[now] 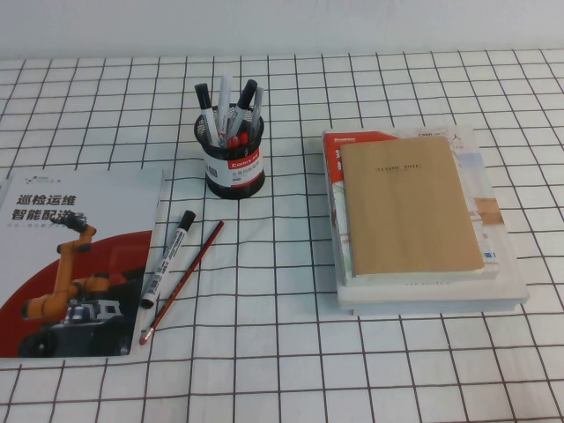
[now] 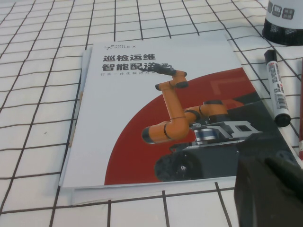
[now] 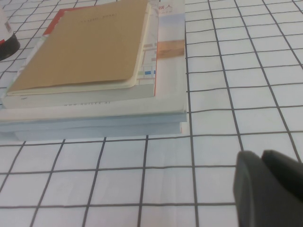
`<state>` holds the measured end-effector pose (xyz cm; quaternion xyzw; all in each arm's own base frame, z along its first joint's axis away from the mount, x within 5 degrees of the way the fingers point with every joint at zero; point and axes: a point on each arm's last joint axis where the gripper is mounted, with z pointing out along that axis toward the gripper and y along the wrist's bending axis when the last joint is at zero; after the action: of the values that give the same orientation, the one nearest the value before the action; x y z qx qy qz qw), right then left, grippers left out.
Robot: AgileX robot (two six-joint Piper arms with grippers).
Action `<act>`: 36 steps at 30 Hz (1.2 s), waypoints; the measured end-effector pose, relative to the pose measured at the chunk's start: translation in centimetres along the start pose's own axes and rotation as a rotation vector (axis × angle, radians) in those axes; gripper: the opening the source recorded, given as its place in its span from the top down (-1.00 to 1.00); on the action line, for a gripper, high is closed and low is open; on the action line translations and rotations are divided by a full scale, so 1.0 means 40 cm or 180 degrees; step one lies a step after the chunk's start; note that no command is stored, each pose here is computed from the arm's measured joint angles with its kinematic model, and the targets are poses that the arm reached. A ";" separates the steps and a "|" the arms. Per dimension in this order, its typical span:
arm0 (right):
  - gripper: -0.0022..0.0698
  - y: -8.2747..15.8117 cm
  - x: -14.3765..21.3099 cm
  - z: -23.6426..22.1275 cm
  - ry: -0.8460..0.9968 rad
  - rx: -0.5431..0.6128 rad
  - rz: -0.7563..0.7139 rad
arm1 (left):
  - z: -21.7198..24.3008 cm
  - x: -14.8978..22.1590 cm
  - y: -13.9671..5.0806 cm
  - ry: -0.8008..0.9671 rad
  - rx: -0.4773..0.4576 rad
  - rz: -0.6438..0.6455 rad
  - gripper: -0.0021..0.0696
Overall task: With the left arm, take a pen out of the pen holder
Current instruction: 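Take a marker out of the pen holder and lay it on the table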
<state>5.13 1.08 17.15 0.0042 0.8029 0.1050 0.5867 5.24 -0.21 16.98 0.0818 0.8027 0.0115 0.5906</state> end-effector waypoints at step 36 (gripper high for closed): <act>0.98 0.000 0.000 0.000 0.0000 0.0000 0.0000 | -0.016 -0.086 -0.005 -0.1153 0.0411 -0.1805 0.95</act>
<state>5.13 1.08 17.15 0.0042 0.8029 0.1050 0.5867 5.62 -0.83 20.41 -0.1066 0.6746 -0.2187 0.6969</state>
